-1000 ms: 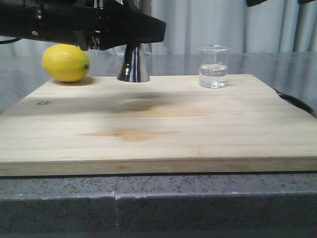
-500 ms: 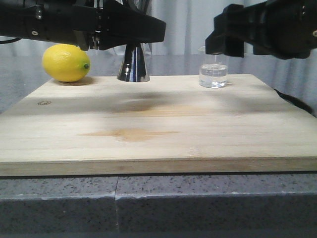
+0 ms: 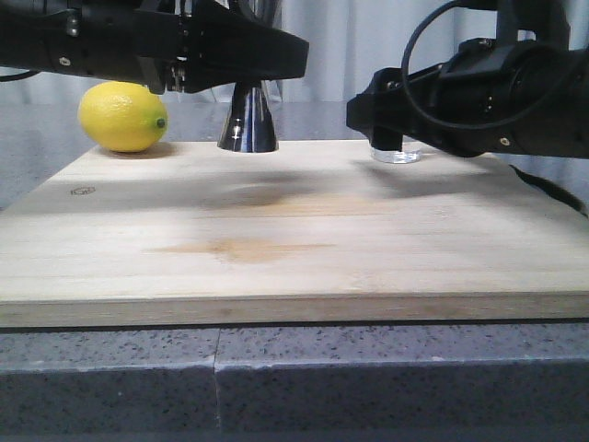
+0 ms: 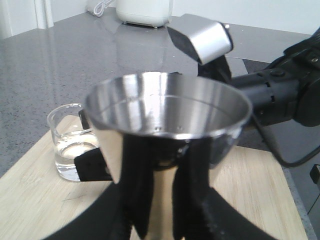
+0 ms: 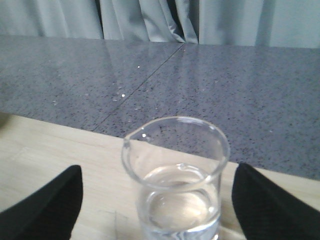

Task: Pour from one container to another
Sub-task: 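Lower the right gripper onto the glass beaker and grasp it, then lift the glass beaker with the right gripper toward the held jigger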

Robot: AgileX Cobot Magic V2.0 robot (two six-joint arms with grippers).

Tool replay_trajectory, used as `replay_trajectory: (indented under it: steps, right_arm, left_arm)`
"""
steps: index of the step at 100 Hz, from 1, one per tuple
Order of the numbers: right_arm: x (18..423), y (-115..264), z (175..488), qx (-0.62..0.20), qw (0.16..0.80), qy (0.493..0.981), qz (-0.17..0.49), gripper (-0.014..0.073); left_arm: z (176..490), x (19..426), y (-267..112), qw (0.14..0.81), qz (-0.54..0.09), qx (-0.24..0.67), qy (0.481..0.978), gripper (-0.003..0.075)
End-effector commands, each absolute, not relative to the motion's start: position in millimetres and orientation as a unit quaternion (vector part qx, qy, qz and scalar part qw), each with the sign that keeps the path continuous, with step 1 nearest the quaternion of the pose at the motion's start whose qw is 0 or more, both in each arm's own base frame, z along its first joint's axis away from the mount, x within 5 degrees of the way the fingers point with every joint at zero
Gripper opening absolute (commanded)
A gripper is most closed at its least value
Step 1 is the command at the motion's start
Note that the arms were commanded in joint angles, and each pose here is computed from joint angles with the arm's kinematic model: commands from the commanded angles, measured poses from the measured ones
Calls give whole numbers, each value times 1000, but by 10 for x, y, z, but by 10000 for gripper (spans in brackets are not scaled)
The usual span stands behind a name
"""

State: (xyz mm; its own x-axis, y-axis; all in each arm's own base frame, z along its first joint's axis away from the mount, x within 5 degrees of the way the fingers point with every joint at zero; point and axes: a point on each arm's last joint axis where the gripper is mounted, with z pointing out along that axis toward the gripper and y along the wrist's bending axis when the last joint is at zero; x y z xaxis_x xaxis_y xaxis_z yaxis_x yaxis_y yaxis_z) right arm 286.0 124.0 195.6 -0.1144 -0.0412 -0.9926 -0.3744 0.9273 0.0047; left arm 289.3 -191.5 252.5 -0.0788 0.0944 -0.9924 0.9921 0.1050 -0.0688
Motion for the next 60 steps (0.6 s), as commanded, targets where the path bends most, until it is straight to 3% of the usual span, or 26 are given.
replay_trajectory:
  steps: [1, 47, 60]
  right_arm:
    - [2901, 1228, 2192, -131, 713, 676, 136, 533]
    - [2962, 1253, 2065, -143, 735, 652, 121, 528]
    - [2963, 1253, 2050, -144, 729, 658, 120, 447]
  left_arm:
    - [2858, 2810, -1908, 520, -505, 462, 511, 157]
    - [2858, 2810, -1908, 520, -505, 462, 511, 157]
    - [2858, 2810, -1908, 520, -505, 462, 511, 157]
